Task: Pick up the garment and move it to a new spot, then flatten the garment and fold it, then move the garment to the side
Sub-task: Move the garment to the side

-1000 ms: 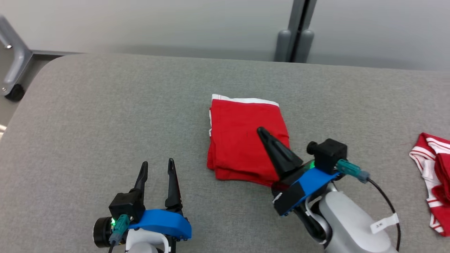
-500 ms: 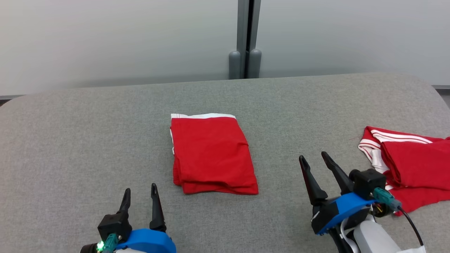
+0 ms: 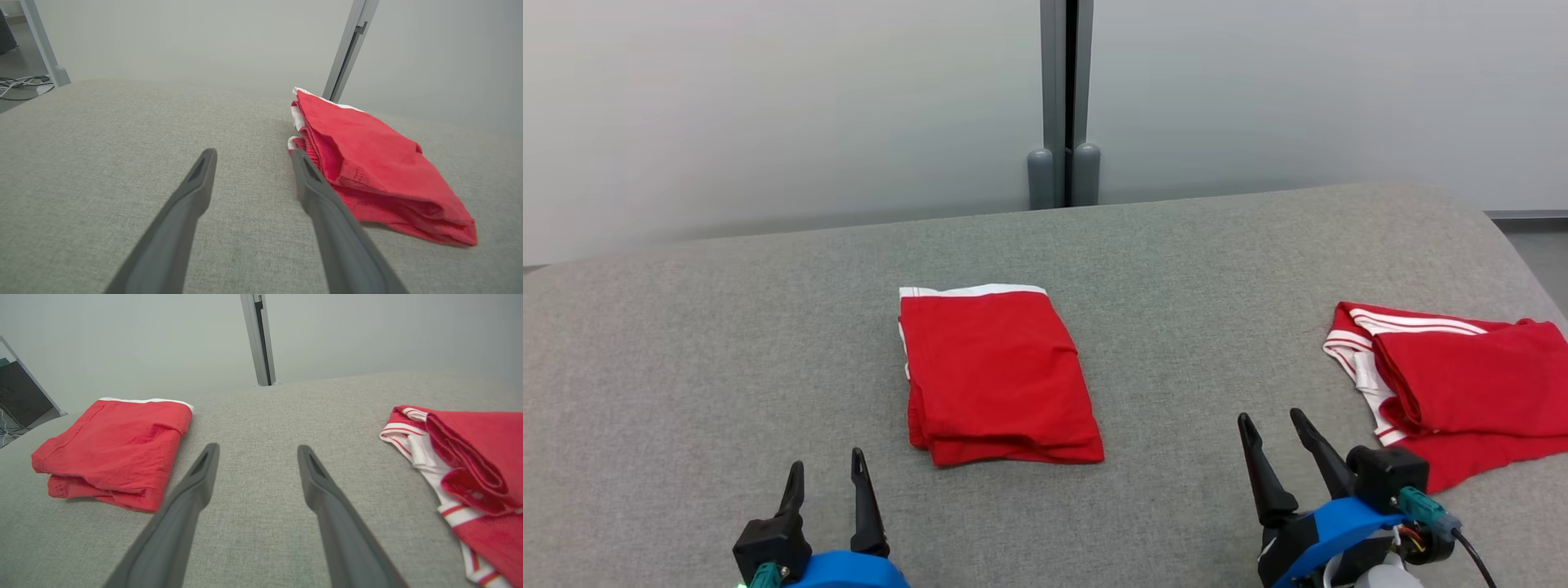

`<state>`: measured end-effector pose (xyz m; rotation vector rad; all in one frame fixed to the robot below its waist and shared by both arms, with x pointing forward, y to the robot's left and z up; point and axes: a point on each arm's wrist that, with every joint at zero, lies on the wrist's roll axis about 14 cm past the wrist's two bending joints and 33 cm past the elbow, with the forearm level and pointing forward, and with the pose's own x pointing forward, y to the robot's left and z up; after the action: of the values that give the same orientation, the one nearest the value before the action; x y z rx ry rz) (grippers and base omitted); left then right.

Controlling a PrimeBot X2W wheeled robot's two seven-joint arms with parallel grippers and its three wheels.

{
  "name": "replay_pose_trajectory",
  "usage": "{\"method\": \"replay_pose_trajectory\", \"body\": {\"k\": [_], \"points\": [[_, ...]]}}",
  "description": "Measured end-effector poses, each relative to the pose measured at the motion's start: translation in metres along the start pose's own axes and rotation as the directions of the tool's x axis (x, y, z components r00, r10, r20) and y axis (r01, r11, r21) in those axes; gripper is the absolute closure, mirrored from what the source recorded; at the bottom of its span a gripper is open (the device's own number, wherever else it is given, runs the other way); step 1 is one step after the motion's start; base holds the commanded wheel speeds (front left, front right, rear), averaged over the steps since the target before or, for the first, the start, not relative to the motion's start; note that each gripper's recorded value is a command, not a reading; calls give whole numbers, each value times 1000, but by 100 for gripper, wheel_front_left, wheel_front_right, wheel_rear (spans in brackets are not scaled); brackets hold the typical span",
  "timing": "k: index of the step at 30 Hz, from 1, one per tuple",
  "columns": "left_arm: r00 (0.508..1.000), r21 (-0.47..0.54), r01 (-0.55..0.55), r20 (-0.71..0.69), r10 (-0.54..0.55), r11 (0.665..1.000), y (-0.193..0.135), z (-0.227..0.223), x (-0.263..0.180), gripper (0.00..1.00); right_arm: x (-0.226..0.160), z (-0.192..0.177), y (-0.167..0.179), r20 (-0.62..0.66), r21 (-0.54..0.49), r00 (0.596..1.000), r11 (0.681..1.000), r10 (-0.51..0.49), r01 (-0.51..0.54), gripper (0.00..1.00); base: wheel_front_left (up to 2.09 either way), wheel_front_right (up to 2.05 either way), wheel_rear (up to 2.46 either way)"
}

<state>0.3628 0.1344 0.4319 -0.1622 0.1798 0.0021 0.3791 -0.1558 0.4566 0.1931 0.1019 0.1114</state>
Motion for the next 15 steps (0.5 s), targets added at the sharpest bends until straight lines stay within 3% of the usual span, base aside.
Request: {"method": "replay_pose_trajectory", "body": {"k": [7,15], "points": [[1000,-3,-4,-10,4,1000,1,-4,-2,0,12,-7,9,-24,4,999,1000,28,-28,0,0,0,0],[1000,-8,-23,-19,23,1000,6,-6,0,0,59,-5,46,-34,6,990,991,137,-137,0,0,0,0]]}}
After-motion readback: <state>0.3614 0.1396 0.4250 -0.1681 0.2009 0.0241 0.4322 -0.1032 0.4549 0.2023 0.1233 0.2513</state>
